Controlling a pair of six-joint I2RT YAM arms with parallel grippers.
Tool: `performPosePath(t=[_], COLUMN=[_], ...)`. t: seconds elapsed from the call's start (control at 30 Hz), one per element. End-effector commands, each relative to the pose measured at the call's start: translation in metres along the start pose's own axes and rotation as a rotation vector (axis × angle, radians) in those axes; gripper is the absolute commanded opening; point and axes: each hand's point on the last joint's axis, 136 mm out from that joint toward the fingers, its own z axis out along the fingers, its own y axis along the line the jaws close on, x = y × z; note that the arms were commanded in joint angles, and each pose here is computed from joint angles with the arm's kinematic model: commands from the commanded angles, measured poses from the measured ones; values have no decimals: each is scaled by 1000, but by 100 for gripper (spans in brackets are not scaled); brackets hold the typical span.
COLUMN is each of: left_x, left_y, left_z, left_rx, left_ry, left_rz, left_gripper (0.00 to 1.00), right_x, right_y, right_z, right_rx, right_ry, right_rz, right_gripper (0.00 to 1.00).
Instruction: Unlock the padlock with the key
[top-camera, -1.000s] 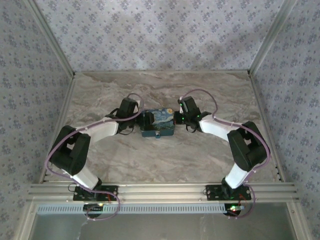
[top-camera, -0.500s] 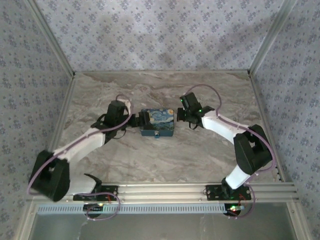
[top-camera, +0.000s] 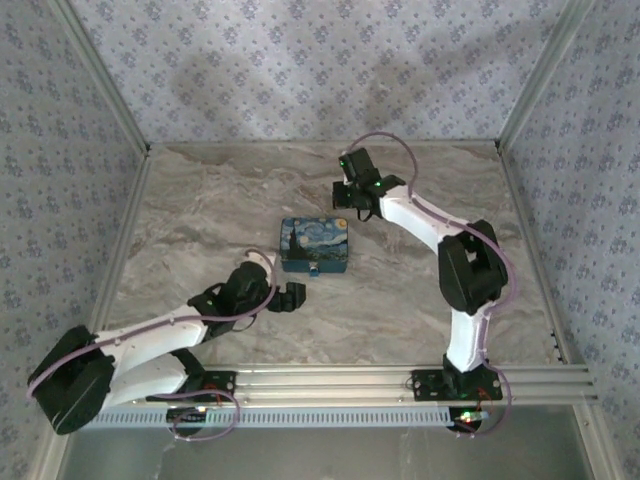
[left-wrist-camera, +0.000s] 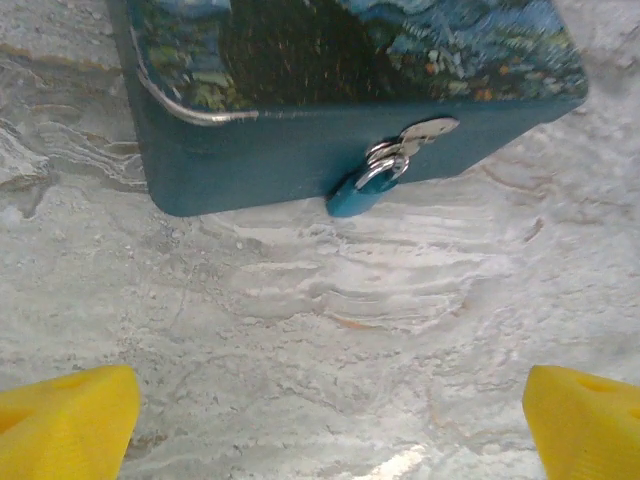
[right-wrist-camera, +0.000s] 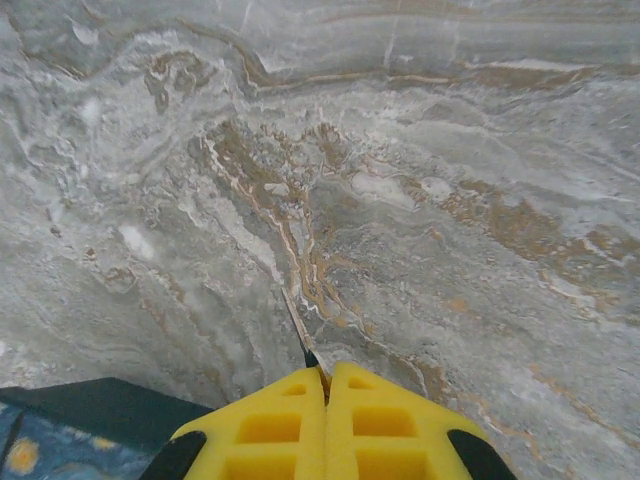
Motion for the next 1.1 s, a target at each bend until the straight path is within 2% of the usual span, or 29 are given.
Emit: performPosePath(t=[0.0,0.27,0.5,0.6,0.73,0.9,1.07], left_x=[-37,-21,-24,-20,-18,-18,-21], left_y=[-13,-39,-52,-59,-66,-86,-91], left_z=[10,64,88,98,108,113,114], left_rx=[17,128,146,175,205,291,310], left_ry=[-158,-67,-67,-45,-34,1,-13], left_rz=[0,19,72,79,92,133,151], left_gripper=[98,98,97,94,93,79,84], right_x=[8,20,28,32,39,53,59], right_y=[5,3,0,1,0,-2,-3], right_z=[12,33,44,48,51,58,60], right_rx=[-2,18,33,35,38,42,38], right_ry=[67,125,149,161,169,193,200], right_rz=[-32,-45,-61,-66,-69,-65,-62], right_gripper=[0,0,0,0,0,0,0])
